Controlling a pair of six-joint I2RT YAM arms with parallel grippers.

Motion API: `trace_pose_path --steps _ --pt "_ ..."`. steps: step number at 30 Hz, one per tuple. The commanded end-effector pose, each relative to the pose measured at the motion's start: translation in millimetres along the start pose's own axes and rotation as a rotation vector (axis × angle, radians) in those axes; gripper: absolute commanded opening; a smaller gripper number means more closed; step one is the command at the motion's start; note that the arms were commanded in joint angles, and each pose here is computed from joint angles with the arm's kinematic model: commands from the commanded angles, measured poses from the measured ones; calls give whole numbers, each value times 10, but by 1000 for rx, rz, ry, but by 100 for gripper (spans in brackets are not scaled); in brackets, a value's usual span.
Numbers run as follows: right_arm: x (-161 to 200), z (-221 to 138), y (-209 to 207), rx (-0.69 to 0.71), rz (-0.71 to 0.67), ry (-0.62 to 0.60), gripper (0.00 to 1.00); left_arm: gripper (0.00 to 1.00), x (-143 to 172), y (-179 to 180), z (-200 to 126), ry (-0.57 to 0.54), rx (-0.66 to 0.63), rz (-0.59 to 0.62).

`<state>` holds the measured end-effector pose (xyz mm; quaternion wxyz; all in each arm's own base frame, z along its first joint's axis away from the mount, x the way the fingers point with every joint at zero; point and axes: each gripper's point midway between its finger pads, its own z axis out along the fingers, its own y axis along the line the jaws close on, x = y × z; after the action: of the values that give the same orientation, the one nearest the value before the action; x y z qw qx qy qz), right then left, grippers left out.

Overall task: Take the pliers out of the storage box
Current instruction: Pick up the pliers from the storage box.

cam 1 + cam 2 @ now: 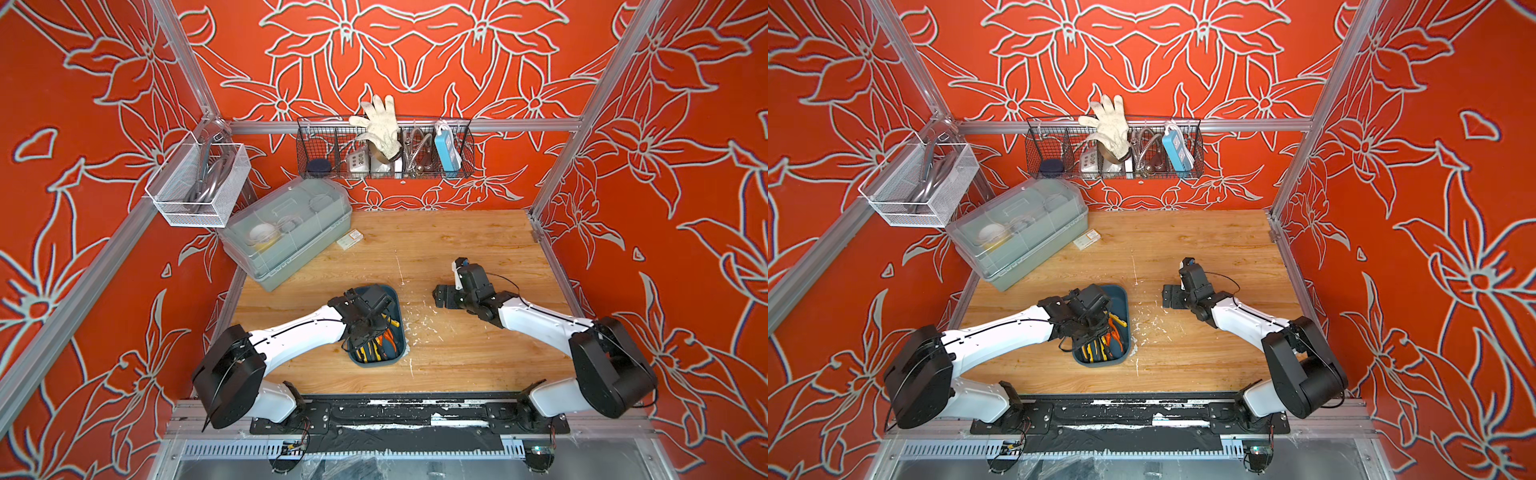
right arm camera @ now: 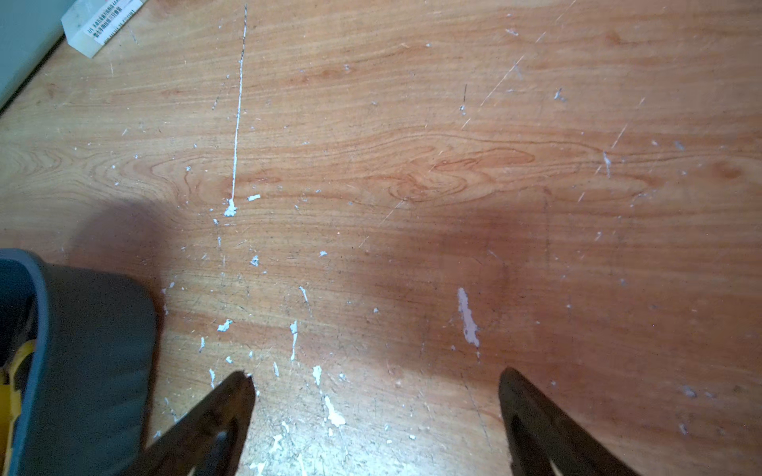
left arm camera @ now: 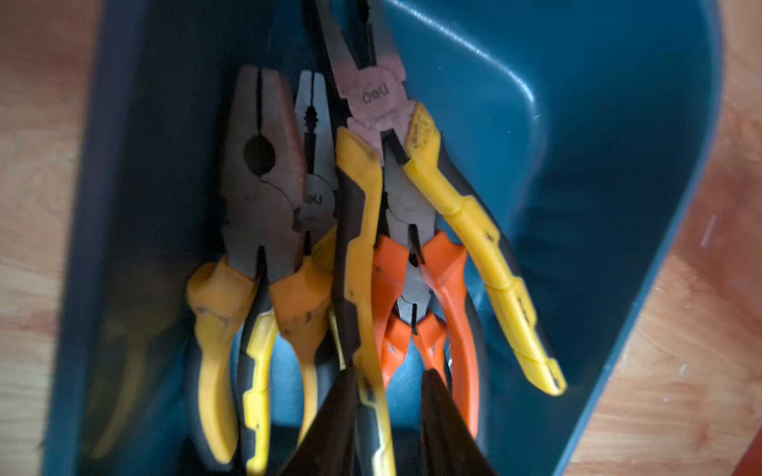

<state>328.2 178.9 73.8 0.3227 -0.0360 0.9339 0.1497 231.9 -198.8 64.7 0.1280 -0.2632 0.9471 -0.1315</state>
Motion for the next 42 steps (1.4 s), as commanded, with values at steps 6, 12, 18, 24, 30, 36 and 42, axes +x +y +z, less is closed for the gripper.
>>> trace_pose_path --steps 6,12,18,24,30,36,42 --pt "-33 20 13 17 0 13 96 30 91 19 165 42 -37 9" --pt "-36 14 16 15 -2 12 96 5 72 22 143 32 -37 12" --pt "-43 3 27 10 -5 10 95 0 -20 -8 -1 -11 -30 67" --pt "-54 -17 37 2 -5 0 95 0 -376 -195 -520 -179 -3 248" --pt "-52 -13 62 -13 -7 -1 95 0 -547 -539 -736 -292 126 391" --pt "-74 -84 203 -104 8 -28 95 0 -454 -965 -648 -395 428 582" --pt "-143 -357 558 -339 28 -106 95 0 -421 -970 -672 -471 528 630"
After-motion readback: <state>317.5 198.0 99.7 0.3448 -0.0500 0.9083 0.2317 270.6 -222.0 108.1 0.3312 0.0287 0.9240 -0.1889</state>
